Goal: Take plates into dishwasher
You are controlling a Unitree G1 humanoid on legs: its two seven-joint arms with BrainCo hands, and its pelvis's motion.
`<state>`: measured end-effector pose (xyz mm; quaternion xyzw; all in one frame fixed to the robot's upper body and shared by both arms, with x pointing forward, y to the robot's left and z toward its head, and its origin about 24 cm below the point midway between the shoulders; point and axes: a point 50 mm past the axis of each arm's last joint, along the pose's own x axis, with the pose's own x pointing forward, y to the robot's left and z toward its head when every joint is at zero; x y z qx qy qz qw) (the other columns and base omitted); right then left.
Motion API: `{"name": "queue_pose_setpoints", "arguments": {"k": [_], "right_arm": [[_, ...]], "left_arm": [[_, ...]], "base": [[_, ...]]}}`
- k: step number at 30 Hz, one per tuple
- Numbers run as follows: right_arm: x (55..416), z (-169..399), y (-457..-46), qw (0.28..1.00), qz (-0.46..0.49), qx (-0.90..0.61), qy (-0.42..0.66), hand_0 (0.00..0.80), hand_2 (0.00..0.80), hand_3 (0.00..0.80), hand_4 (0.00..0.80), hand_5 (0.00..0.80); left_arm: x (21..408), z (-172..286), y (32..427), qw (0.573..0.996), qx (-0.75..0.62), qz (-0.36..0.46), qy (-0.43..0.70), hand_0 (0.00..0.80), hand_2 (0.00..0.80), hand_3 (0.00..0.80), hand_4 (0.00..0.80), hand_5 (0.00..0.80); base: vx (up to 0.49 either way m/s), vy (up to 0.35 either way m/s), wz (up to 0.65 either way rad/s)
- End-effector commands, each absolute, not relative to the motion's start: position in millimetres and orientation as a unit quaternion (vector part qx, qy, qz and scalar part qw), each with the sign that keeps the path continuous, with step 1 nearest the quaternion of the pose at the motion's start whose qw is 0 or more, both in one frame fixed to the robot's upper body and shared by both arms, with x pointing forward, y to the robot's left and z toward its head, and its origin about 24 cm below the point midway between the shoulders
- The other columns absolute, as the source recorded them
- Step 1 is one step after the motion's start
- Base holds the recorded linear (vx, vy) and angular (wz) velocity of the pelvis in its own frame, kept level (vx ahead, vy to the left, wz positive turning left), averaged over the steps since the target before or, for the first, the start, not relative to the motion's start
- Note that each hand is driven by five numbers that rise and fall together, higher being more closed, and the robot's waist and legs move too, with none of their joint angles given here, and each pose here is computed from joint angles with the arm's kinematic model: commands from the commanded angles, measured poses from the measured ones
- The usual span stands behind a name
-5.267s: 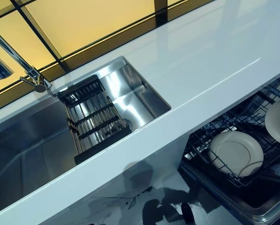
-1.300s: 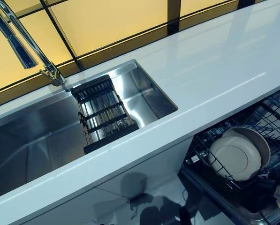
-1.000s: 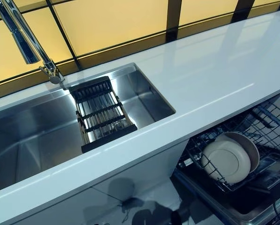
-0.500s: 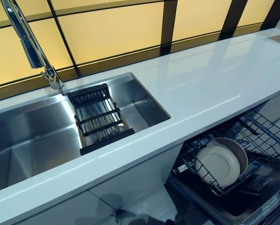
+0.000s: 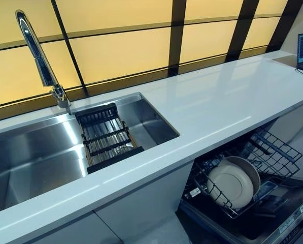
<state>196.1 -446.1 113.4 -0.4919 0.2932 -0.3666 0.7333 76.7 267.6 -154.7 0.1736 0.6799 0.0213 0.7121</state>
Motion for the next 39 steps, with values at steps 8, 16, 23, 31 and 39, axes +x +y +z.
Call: {"name": "queue_pose_setpoints", "arguments": {"k": [8,16,23,31,39], "right_arm": [[183,159,-483,0.686,-0.451,-0.495,0.284,0.000,0.000,0.000,0.000,0.000],[170,154,-490,0.679,-0.443,-0.498,0.307,0.000,0.000,0.000,0.000,0.000],[196,178,-476,0.716,-0.432,-0.483,0.261,0.000,0.000,0.000,0.000,0.000],[215,191,-476,0.719,-0.449,-0.478,0.229,0.000,0.000,0.000,0.000,0.000],[210,185,-485,0.716,-0.476,-0.435,0.268,0.000,0.000,0.000,0.000,0.000]], "left_arm": [[85,-137,310,0.668,0.237,0.055,0.703,0.000,0.000,0.000,0.000,0.000],[118,-124,319,0.684,0.311,0.051,0.658,0.000,0.000,0.000,0.000,0.000],[106,-124,324,0.694,0.287,0.078,0.656,0.000,0.000,0.000,0.000,0.000],[77,-129,330,0.684,0.258,0.094,0.676,0.000,0.000,0.000,0.000,0.000],[141,-115,318,0.751,0.266,0.092,0.597,0.000,0.000,0.000,0.000,0.000]], "base": [[-0.024,0.109,0.00],[0.041,0.106,-0.02],[-0.196,0.143,-0.68],[-0.300,0.049,-0.77],[-0.345,-0.189,-0.29]]}}
